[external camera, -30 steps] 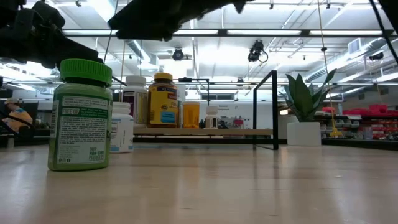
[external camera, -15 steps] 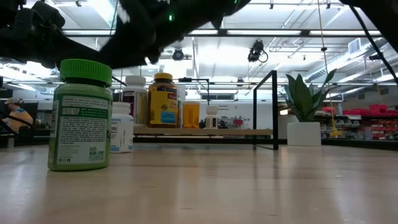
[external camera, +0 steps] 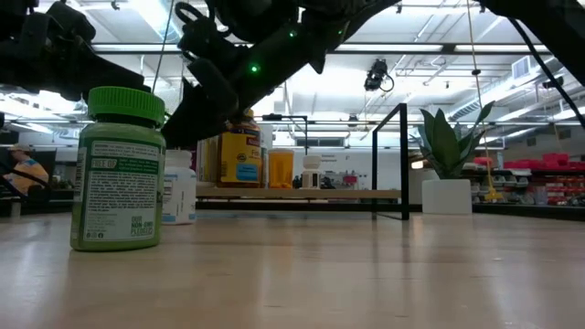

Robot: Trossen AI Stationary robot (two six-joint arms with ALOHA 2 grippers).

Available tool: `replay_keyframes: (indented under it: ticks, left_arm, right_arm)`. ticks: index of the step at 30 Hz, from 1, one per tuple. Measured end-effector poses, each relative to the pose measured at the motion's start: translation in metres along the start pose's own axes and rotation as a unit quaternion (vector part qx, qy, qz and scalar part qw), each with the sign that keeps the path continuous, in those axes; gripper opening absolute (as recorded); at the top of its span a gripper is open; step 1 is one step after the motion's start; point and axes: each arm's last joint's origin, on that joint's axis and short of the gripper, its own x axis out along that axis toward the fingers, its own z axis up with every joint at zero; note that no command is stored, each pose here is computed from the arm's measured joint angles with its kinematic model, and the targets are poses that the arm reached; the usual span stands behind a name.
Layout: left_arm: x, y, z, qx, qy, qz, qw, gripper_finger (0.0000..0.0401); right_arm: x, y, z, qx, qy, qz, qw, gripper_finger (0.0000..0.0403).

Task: Pick and place medicine bottles onto shelf by color
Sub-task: Put the white bottle on the shelf

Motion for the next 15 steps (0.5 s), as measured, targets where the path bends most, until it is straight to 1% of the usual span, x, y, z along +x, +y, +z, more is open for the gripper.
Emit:
replay_keyframes:
  ticks: [6,10,13,15]
  left_arm:
    - [0.000,0.000,0.000,0.001,0.000,0.000,1.000,0.0182]
    - [0.000,0.000,0.000,0.001,0.001,0.000,1.000,0.0182]
    - [0.000,0.000,0.000,0.000,0.001,0.000,1.000,0.0186]
    - [0.000,0.000,0.000,0.001,0.001,0.000,1.000,0.0187]
  right_arm:
    - [0.003,-0.002,-0.011,-0.001,0.010,-0.001,1.000,0.0314]
    - [0.005,0.000,-0.015,-0.002,-0.007,0.005,1.000,0.0307]
    - [0.008,0.001,-0.022,-0.002,-0.006,0.007,1.000,0.0303]
    - [0.008,0.001,-0.022,-0.002,-0.009,0.006,1.000,0.0298]
